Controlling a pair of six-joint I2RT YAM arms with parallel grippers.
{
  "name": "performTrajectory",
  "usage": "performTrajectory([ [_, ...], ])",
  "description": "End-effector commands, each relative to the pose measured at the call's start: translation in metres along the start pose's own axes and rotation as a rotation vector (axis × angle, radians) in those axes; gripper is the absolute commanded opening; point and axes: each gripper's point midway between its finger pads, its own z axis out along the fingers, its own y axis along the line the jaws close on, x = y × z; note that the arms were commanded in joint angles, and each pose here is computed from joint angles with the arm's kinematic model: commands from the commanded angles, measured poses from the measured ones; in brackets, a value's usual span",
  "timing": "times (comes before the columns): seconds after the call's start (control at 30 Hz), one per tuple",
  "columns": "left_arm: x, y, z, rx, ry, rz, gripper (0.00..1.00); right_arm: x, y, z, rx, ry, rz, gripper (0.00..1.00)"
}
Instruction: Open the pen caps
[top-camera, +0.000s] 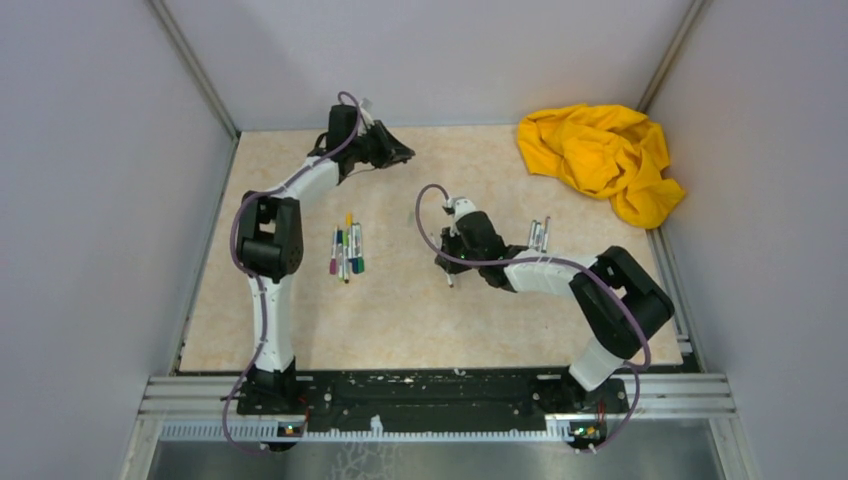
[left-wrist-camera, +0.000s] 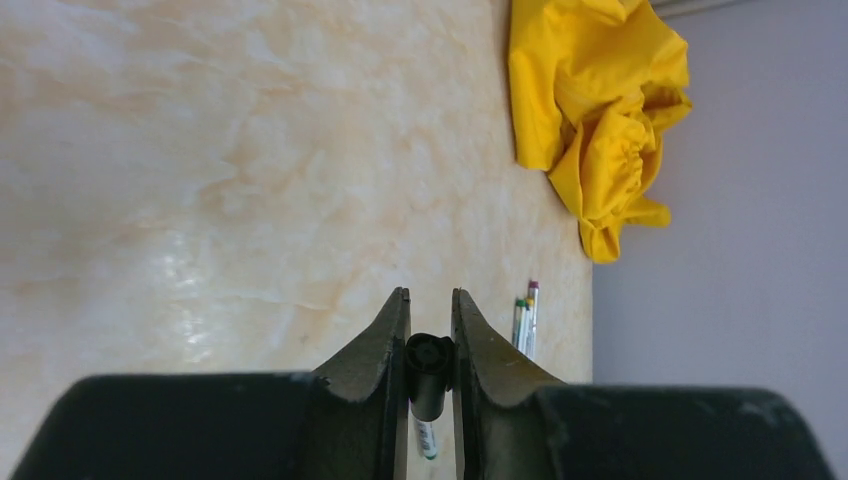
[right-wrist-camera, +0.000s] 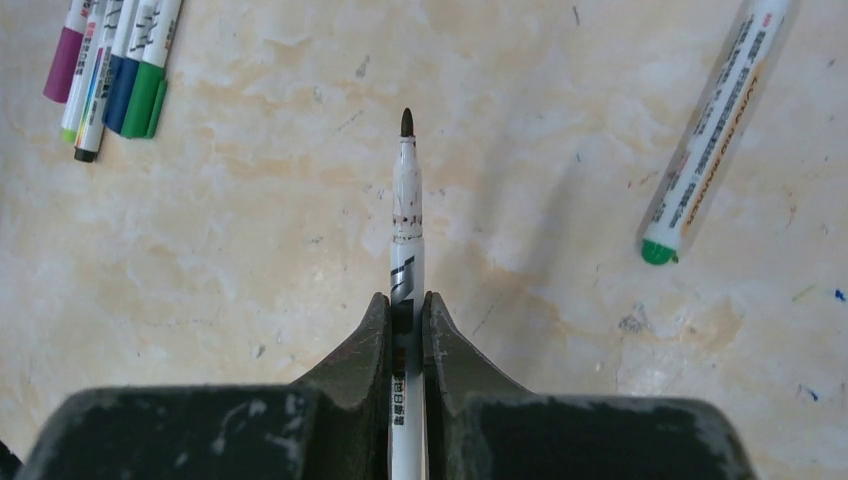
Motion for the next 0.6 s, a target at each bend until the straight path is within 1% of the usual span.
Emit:
performTrajectory([
  [0.0, -0.003, 0.011, 0.003, -0.043, 0.017, -0.024, 0.0, -0.044, 0.012, -0.021, -0.004, -0.153, 0.015, 0.0],
  [0.03, -0.001, 0.014, 0.0, -0.063, 0.011, -0.003, 0.0, -0.049, 0.009, -0.025, 0.019, -0.164, 0.014, 0.0],
  [0.07, -0.003, 0.017, -0.007, -0.115, -0.016, 0.03, 0.0, -0.056, 0.008, -0.029, 0.034, -0.175, 0.012, 0.0],
  [0.13, 0.0, 0.031, -0.016, -0.239, -0.033, 0.115, 0.0, -0.067, 0.002, -0.037, 0.085, -0.193, 0.013, 0.0],
  [0.2, 0.01, 0.042, -0.024, -0.34, -0.028, 0.191, 0.0, -0.081, -0.007, -0.044, 0.157, -0.212, 0.014, 0.0],
  [0.27, 0.02, 0.054, -0.029, -0.418, -0.015, 0.236, 0.0, -0.087, -0.019, -0.048, 0.204, -0.211, 0.02, 0.0],
  [0.37, 0.038, 0.07, -0.033, -0.5, 0.006, 0.278, 0.04, -0.09, -0.038, -0.045, 0.262, -0.194, 0.036, 0.0],
  [0.43, 0.047, 0.08, -0.036, -0.56, 0.024, 0.31, 0.06, -0.083, -0.053, -0.04, 0.307, -0.156, 0.043, 0.0],
  [0.57, 0.057, 0.097, -0.041, -0.662, 0.042, 0.366, 0.11, -0.076, -0.077, -0.028, 0.366, -0.118, 0.061, 0.0],
])
